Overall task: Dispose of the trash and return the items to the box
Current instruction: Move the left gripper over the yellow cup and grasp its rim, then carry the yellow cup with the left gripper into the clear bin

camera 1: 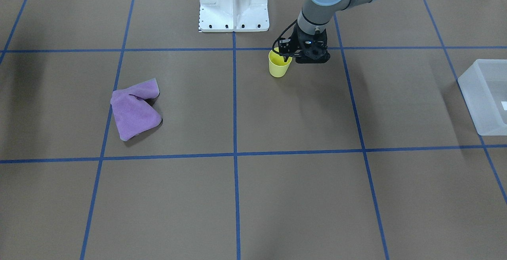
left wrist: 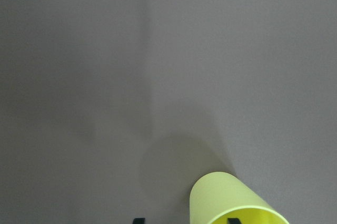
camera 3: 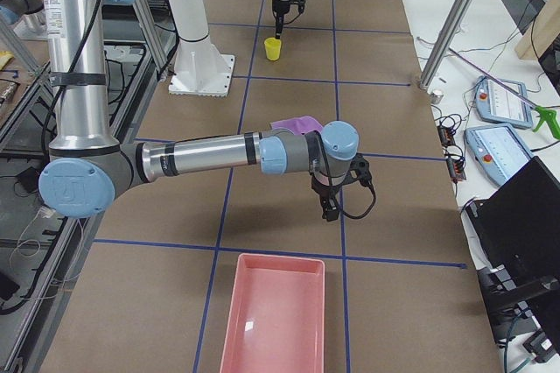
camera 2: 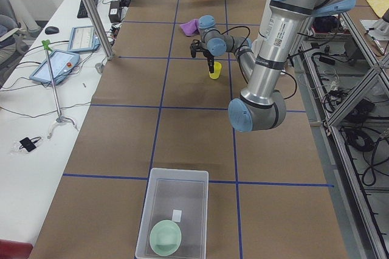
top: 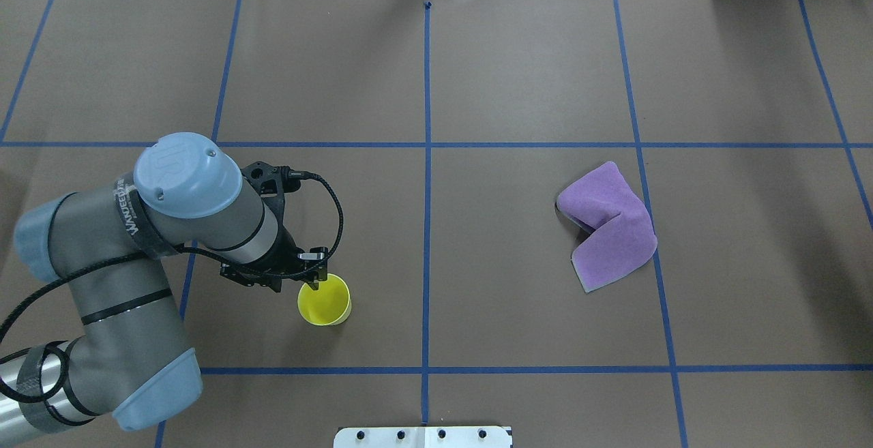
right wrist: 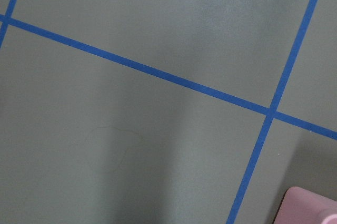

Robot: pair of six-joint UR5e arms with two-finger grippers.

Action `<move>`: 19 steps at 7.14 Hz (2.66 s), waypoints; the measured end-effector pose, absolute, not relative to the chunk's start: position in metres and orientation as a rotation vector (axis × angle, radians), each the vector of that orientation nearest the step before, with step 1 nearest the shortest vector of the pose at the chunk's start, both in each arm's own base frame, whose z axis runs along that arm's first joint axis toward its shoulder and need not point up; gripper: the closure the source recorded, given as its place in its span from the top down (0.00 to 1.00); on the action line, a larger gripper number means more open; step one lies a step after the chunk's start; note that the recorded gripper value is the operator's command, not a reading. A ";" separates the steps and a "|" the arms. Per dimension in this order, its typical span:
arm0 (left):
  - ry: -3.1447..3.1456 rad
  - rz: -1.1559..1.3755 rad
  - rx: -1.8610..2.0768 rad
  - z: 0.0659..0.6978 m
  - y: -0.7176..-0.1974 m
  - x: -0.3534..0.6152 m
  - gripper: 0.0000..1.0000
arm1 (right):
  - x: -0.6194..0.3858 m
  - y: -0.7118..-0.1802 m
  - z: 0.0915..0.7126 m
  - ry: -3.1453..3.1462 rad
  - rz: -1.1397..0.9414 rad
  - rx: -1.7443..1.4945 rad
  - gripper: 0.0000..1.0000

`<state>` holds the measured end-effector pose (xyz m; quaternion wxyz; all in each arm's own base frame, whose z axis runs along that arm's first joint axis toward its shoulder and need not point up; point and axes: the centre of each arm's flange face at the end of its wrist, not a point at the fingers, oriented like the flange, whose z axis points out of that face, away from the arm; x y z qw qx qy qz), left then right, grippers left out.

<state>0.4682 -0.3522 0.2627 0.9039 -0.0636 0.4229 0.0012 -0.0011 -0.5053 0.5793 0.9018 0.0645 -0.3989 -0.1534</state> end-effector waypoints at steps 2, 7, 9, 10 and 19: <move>0.876 0.002 -0.141 0.265 -0.349 0.479 0.53 | -0.001 -0.505 0.581 -0.824 -0.315 0.129 1.00; 0.861 -0.038 -0.133 0.270 -0.353 0.483 0.00 | -0.001 -0.505 0.583 -0.825 -0.314 0.126 1.00; 0.880 -0.047 -0.125 0.261 -0.353 0.474 0.00 | -0.001 -0.506 0.581 -0.825 -0.315 0.129 1.00; 0.904 -0.053 -0.113 0.252 -0.353 0.456 0.00 | -0.001 -0.506 0.580 -0.825 -0.316 0.132 1.00; 0.963 0.126 0.081 0.564 -0.507 -0.006 0.00 | -0.001 -0.508 0.575 -0.823 -0.321 0.141 1.00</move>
